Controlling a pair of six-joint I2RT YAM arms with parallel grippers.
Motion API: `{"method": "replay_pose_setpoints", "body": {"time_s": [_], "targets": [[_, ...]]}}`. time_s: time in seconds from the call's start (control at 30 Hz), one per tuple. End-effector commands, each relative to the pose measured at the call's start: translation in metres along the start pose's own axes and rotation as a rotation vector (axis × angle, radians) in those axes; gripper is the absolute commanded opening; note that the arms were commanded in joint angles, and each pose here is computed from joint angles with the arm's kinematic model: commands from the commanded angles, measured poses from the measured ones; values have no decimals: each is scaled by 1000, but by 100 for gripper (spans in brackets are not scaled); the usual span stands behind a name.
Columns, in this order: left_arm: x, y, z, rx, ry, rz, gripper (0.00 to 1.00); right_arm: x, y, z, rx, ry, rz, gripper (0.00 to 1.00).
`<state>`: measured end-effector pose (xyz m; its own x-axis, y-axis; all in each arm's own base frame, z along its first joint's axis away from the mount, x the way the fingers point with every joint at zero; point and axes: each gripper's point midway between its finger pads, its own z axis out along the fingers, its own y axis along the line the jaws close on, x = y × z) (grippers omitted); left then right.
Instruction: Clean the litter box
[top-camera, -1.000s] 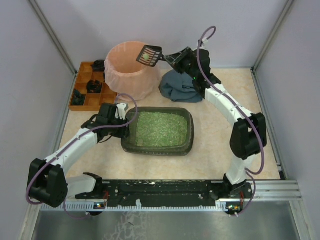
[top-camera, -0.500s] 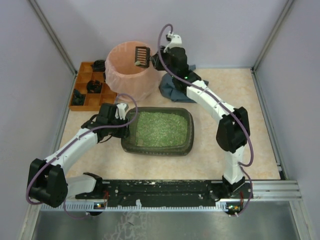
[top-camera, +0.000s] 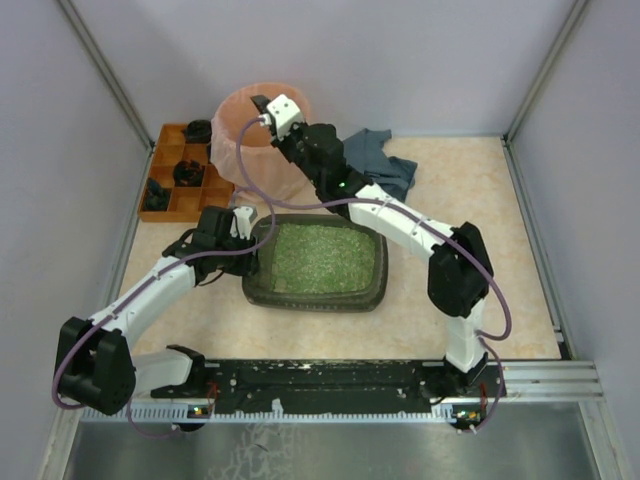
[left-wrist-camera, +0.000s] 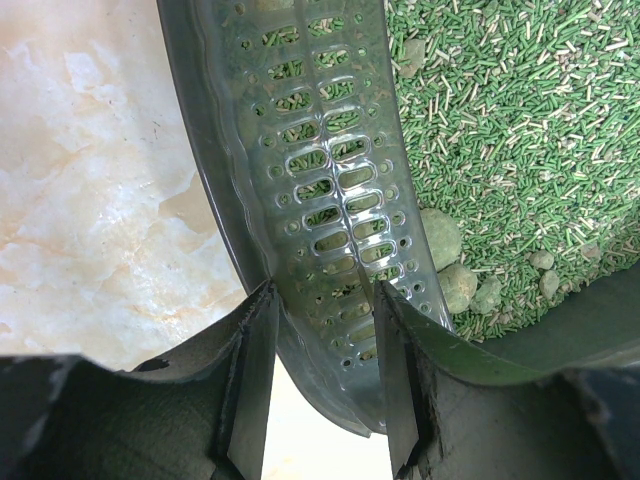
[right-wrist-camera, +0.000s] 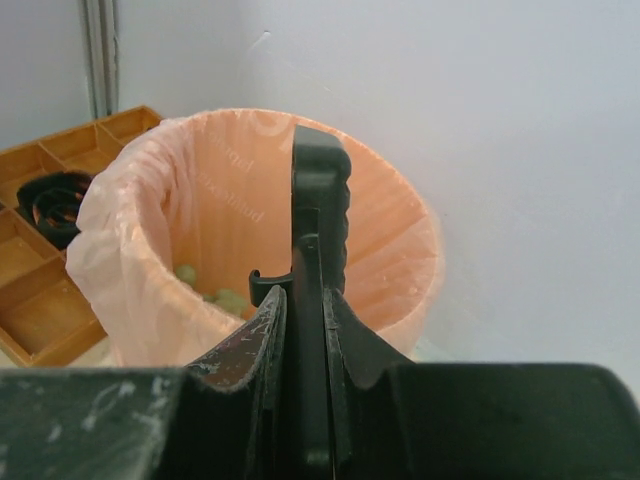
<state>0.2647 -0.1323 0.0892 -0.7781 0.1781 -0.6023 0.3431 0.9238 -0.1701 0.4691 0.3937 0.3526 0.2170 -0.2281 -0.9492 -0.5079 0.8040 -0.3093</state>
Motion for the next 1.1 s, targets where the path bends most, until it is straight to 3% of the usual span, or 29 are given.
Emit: {"method": "replay_pose_setpoints", "body": {"time_s": [0.0,0.17,0.37,0.77,1.07], "targets": [[-9,-17,-1,75,-16,12,48,-103,-39,-36,105,-253,-78,0],[-9,-16,-1,74,-17,13,48,-119,-47,-60,133,-281,-70,0],[-9,-17,-1,79,-14,13,48,-140,-61,-121,115,-280,170,0],[-8,-18,0,86,-8,13,48,-48,-28,-229,-1,69,604,0],[-7,-20,1,97,-3,13,48,33,27,-256,-57,410,853,0]]}}
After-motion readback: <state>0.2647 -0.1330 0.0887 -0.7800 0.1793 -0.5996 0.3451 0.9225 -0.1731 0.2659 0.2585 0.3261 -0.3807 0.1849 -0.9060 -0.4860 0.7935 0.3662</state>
